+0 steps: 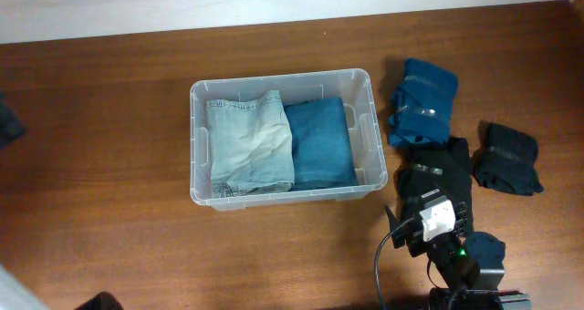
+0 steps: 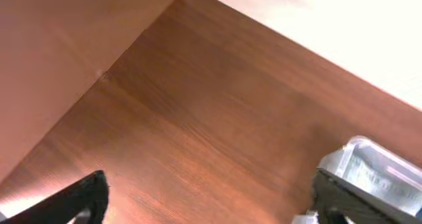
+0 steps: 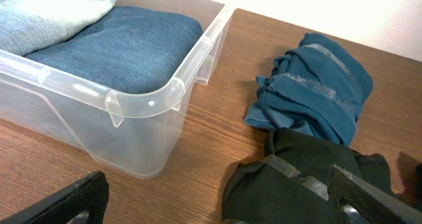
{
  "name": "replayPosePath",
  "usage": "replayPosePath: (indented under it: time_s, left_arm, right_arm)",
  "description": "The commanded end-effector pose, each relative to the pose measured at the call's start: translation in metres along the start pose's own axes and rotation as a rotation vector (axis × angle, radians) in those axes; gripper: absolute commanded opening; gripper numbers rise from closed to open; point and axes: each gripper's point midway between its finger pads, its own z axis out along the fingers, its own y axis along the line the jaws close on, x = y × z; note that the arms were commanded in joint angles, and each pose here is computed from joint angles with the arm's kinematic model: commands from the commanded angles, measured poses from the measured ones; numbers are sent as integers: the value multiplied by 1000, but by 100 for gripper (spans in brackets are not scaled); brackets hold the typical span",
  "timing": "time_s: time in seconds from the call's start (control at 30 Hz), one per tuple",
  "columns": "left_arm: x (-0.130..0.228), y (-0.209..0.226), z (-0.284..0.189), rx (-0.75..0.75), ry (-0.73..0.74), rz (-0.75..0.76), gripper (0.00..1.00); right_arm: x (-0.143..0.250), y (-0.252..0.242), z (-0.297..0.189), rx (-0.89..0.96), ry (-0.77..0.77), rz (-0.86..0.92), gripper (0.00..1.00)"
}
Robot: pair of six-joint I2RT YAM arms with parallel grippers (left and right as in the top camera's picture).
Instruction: Pack container
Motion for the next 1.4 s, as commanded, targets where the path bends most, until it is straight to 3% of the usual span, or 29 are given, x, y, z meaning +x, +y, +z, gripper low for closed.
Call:
replayPosePath:
  time_s: [0.0,0.13,0.23,0.43,0.63,0.83,0.97,1.13,1.27,1.37]
  left_arm:
    - [-1,6,0,59,6,-71,100]
    - [-1,8,0,54,6,-75,100]
    - [-1,8,0,54,6,-75,100]
    - [-1,9,0,54,6,-75,100]
    - [-1,8,0,54,6,-75,100]
    - [-1,9,0,54,6,-75,100]
    - [-1,9,0,54,6,-75,100]
    - [-1,9,0,54,6,-75,100]
    - [-1,9,0,54,6,-75,100]
    - [-1,9,0,54,6,-75,100]
  right_arm:
    - [-16,-1,0,1,-69,-18,98]
    - [-39,17,-4,-119,-171,25,98]
    - [-42,36,-7,-244,-175,182,98]
    - [-41,38,-8,-281,-127,510,98]
    - [-11,46,-6,-285,10,619,98]
    - [-75,29,-22,-281,-192,642,98]
    - [-111,2,-37,-153,-246,640,98]
    - [-140,-34,-35,15,-82,592,98]
    - [-158,-78,-14,175,161,576,98]
    - [-187,-83,7,111,230,601,98]
